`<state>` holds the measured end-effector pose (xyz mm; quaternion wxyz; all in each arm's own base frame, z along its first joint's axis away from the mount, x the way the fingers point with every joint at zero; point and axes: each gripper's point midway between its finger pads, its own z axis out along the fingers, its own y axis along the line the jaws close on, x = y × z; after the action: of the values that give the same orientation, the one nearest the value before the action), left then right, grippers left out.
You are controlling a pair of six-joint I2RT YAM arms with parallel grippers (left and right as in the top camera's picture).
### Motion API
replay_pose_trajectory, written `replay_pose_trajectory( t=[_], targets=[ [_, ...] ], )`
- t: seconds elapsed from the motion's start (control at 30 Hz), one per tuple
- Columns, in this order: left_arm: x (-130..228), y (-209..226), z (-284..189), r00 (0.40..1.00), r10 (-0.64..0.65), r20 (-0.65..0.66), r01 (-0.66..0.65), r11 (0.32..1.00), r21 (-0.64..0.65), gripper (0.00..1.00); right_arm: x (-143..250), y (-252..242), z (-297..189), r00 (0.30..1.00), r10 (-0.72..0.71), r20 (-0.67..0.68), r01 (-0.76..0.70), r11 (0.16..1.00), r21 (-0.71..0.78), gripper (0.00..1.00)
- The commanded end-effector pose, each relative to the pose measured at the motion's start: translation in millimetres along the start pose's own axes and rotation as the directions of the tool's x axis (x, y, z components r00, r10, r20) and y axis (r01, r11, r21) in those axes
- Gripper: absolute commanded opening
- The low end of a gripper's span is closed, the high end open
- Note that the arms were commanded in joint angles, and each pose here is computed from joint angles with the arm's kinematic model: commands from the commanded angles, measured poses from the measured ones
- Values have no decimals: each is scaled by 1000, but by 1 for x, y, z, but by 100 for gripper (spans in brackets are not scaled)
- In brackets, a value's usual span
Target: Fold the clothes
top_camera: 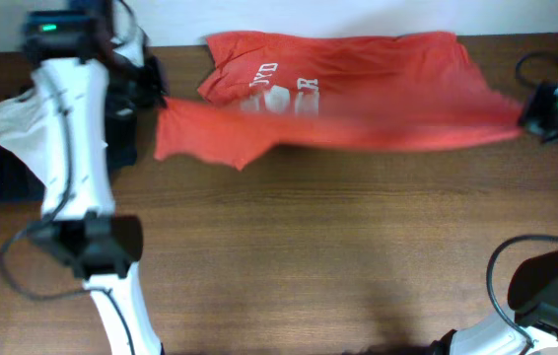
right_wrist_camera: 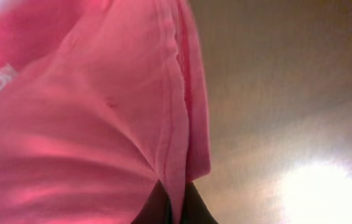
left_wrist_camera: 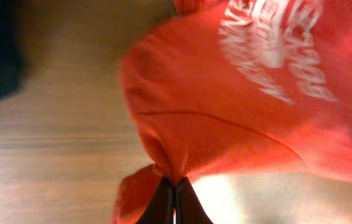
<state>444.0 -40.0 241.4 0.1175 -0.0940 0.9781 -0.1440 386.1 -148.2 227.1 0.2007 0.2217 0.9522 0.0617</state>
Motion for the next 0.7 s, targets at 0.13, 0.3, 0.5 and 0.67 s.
replay_pose_trajectory(
  t=[0.13, 0.3, 0.5, 0.67],
  targets=[
    [97, 25, 119, 865, 29, -501, -85, 992, -90, 0, 118, -54, 70, 923, 114, -368, -42, 979, 200, 4],
    [155, 51, 118, 767, -6, -642, -113, 983, -144, 1, 167, -98, 67, 852, 303, -427, -73, 876, 476, 4],
    [208, 65, 67, 860, 11, -511, -93, 986, -137, 0, 184, -117, 46, 798, 423, -430, -146, 827, 543, 4],
    [224, 64, 34, 955, -20, -297, -1, 998, -68, 0, 188, -115, 27, 803, 436, -406, -171, 821, 545, 4]
  ],
)
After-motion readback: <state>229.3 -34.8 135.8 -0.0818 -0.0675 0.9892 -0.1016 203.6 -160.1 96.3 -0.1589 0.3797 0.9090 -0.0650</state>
